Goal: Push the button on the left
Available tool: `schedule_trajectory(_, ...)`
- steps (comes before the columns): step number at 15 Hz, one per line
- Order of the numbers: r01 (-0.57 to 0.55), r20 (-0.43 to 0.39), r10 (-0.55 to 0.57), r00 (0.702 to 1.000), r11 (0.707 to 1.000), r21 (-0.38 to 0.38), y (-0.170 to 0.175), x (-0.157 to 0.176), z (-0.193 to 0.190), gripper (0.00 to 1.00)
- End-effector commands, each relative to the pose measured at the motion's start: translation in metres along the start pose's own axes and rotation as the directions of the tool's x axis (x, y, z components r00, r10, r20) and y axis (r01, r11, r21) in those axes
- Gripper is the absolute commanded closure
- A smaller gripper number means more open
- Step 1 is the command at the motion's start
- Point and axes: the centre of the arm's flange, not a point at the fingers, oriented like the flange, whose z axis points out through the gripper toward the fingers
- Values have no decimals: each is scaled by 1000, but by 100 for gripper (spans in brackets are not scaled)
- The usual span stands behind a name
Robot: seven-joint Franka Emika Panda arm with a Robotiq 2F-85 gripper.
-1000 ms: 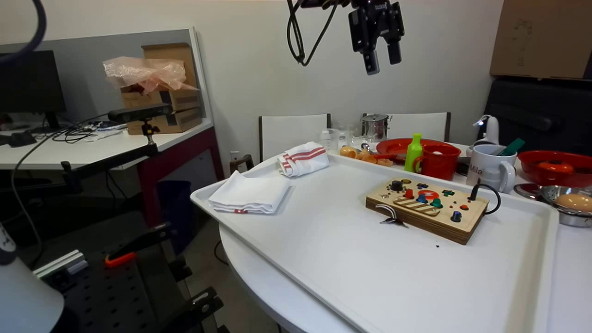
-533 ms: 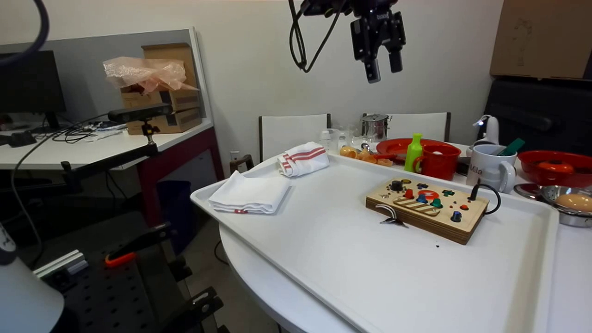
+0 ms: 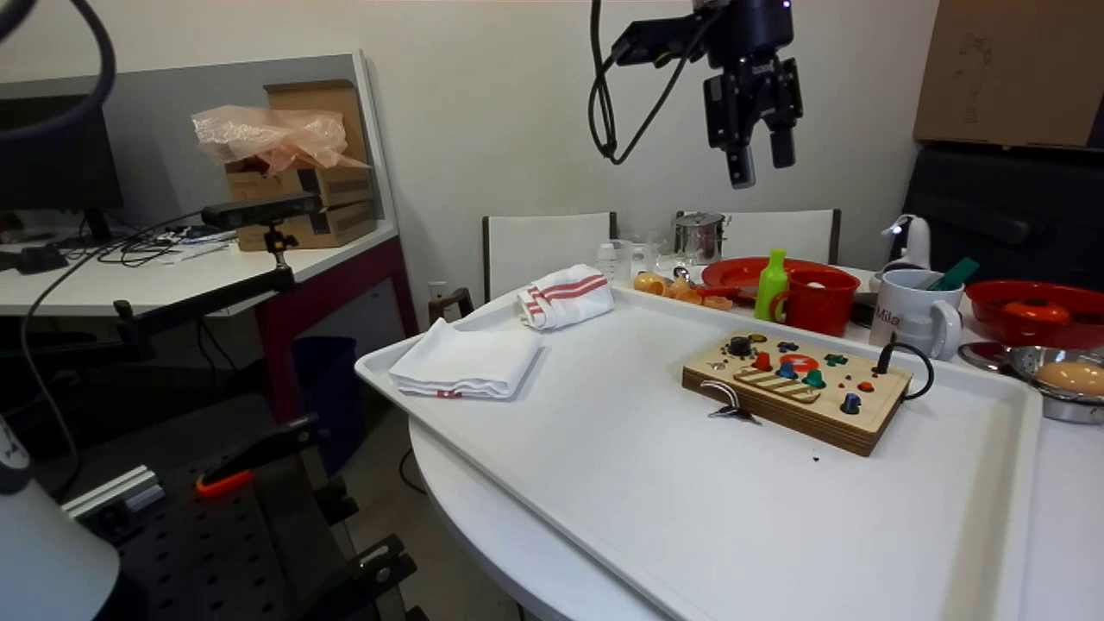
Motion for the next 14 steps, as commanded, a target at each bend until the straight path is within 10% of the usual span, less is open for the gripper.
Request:
schedule_trajectory(1,-15,27,16,1000,1000,-6,-28,12,15,0)
schedule_trajectory(2,-18,39,19,999,1000,-12,-31,14,19,25)
schedule_trajectory(14,32,160,-27,987,999,-28,-52,29,60,100)
